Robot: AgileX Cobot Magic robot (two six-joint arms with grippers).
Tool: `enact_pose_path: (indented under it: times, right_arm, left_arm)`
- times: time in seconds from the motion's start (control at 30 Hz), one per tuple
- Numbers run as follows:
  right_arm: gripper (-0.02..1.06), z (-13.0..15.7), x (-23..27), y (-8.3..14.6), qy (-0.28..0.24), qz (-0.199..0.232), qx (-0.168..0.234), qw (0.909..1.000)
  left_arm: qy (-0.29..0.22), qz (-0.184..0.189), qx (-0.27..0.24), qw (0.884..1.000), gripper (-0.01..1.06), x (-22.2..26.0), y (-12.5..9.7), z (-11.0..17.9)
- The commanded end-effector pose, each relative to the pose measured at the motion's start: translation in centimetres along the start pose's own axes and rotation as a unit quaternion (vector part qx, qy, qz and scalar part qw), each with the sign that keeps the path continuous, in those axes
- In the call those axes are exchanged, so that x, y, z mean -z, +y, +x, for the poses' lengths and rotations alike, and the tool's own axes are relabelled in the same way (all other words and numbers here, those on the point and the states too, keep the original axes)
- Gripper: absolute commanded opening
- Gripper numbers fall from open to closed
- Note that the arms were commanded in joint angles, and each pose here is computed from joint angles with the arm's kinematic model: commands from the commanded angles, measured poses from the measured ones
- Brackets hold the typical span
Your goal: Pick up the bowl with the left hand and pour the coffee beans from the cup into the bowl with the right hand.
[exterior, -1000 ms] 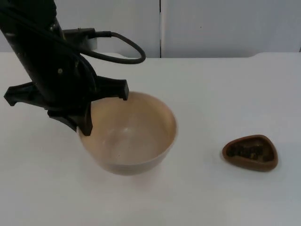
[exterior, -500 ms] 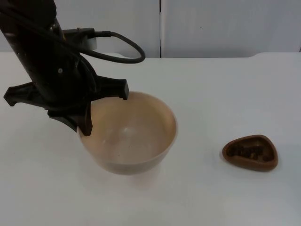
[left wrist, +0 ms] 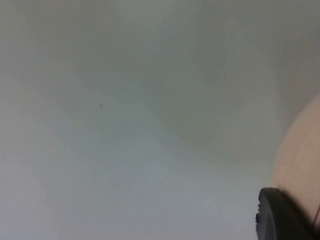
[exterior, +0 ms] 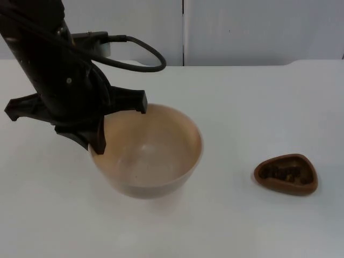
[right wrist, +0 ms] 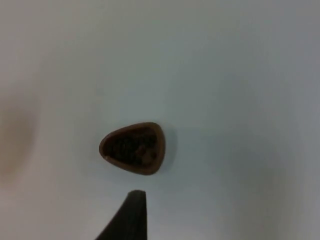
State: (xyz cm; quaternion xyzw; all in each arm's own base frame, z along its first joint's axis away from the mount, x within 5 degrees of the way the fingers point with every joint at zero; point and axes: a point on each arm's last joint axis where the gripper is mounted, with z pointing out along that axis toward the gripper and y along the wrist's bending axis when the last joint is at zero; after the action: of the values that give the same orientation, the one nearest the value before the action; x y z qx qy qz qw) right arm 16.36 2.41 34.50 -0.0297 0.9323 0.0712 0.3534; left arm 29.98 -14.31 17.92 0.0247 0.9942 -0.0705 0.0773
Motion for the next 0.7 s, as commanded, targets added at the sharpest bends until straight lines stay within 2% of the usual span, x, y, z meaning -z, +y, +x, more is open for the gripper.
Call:
enact_pose_path:
  times: [0.0, 0.13, 0.33, 0.67]
  right_arm:
    - [1.05, -1.1, -0.3, 0.0, 0.018, 0.0, 0.002, 0.9998]
    - [1.05, -2.8, -1.5, 0.1, 0.047, -0.003, -0.001, 0.9989]
    - [1.05, -3.4, -3.5, 0.1, 0.091, -0.009, -0.018, 0.9956]
    - [1.04, -3.1, -9.0, -0.3, 0.185, 0.001, -0.04, 0.9819]
  left_arm:
    - [-0.009, 0.005, 0.002, 1.0, 0.0, 0.5, -0.3, -0.1]
    - [-0.009, 0.005, 0.002, 1.0, 0.0, 0.5, -0.3, -0.1]
    - [-0.008, 0.006, 0.003, 1.0, 0.0, 0.5, -0.3, -0.1]
    - [-0.008, 0.006, 0.003, 1.0, 0.0, 0.5, -0.3, -0.1]
